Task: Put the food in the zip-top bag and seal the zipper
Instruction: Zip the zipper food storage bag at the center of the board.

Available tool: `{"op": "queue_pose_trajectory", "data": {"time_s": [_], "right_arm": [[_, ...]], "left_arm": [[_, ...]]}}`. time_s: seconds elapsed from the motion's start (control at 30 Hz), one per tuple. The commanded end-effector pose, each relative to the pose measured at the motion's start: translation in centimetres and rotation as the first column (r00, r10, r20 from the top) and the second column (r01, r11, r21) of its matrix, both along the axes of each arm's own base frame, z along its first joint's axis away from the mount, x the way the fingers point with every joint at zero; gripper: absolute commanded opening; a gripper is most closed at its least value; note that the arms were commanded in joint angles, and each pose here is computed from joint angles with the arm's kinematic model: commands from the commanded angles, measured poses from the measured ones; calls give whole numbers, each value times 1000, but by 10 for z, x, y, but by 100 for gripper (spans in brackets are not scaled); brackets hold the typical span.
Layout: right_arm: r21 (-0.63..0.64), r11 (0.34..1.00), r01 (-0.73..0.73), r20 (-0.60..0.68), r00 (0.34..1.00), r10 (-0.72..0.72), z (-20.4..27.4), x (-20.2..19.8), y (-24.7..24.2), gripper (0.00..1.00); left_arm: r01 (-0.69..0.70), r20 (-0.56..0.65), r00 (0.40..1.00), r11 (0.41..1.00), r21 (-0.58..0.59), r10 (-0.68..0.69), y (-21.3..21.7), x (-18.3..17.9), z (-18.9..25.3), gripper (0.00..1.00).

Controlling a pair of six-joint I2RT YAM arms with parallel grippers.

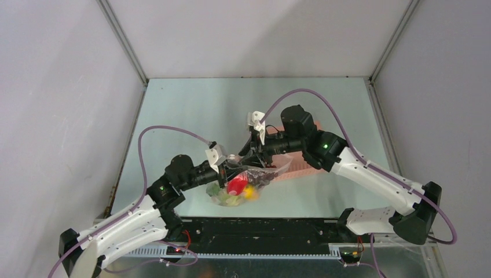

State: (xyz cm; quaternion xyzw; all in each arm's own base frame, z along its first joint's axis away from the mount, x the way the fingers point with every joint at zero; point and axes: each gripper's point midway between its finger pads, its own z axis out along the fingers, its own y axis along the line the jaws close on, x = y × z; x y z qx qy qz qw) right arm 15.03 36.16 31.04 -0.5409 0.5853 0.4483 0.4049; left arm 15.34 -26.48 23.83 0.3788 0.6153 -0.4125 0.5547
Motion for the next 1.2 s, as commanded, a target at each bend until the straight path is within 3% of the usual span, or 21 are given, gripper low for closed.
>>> {"op": "queue_pose_trajectory", "data": {"time_s": [0.0, 0.2, 0.67, 1.13, 1.17], "right_arm": [[125, 992, -33, 118, 993, 18, 45, -5, -4, 44], [162, 982, -93, 135, 988, 72, 53, -12, 3, 47], [100, 995, -27, 125, 992, 15, 32, -4, 14, 50], [69, 997, 31, 123, 992, -40, 21, 3, 21, 31], [70, 997, 29, 124, 992, -38, 21, 3, 22, 25]], "left_arm": [[34, 60, 998, 998, -49, -31, -3, -4, 31, 0], [57, 53, 997, 997, -51, -54, -5, -8, 32, 0], [-1, 10, 1000, 996, -85, 2, -3, 0, 43, 0], [-27, -27, 999, 993, -111, 24, -5, 4, 48, 0], [-26, -27, 999, 994, -110, 23, -5, 4, 48, 0]]}}
